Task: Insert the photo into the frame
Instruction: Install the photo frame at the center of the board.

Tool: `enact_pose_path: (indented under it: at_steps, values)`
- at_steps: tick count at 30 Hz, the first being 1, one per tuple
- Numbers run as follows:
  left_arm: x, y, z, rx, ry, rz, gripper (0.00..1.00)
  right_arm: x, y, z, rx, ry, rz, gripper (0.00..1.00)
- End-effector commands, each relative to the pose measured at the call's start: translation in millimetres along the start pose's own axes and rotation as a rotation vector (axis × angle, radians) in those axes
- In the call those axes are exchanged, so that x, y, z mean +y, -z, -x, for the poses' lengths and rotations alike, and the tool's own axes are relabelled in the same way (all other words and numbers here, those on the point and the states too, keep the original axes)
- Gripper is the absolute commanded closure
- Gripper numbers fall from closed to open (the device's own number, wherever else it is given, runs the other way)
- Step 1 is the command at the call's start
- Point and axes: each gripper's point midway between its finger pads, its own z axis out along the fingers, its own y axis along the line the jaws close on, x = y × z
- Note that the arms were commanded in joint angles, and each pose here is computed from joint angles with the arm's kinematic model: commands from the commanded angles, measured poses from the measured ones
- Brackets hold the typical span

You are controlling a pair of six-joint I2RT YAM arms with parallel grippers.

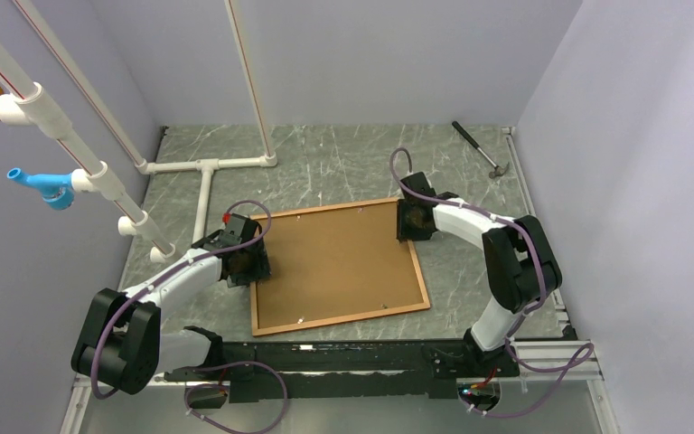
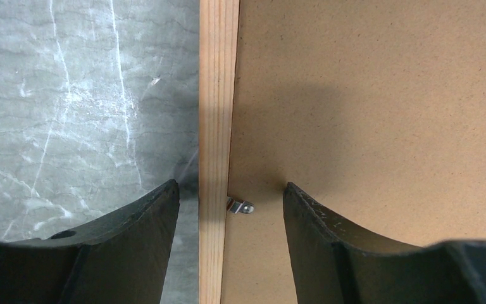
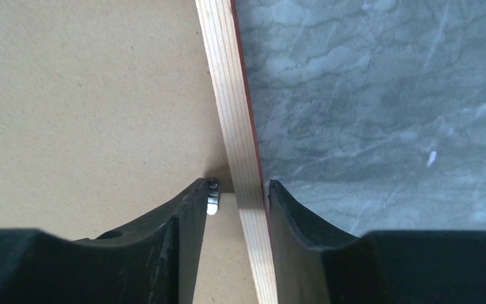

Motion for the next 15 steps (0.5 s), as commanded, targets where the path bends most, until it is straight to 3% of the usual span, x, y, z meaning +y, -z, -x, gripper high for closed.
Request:
enact_pose_path:
  at_steps: [1, 5, 15]
  values:
    - [12.8, -10.4, -13.5, 0.039, -0.010, 0.049, 0.35, -27.7, 11.1, -62.6, 0.198, 0.108, -0.144, 0.52]
    - [12.9, -10.3, -13.5, 0.039, -0.011, 0.049, 0.35, -21.1, 10.3, -64.8, 0.202, 0.138, -0.154, 0.35]
    - [13.7, -11.4, -14.3, 0.041, -0.017, 0.052, 0.35, -25.4, -9.1, -66.7, 0.217, 0.139, -0.198, 0.39]
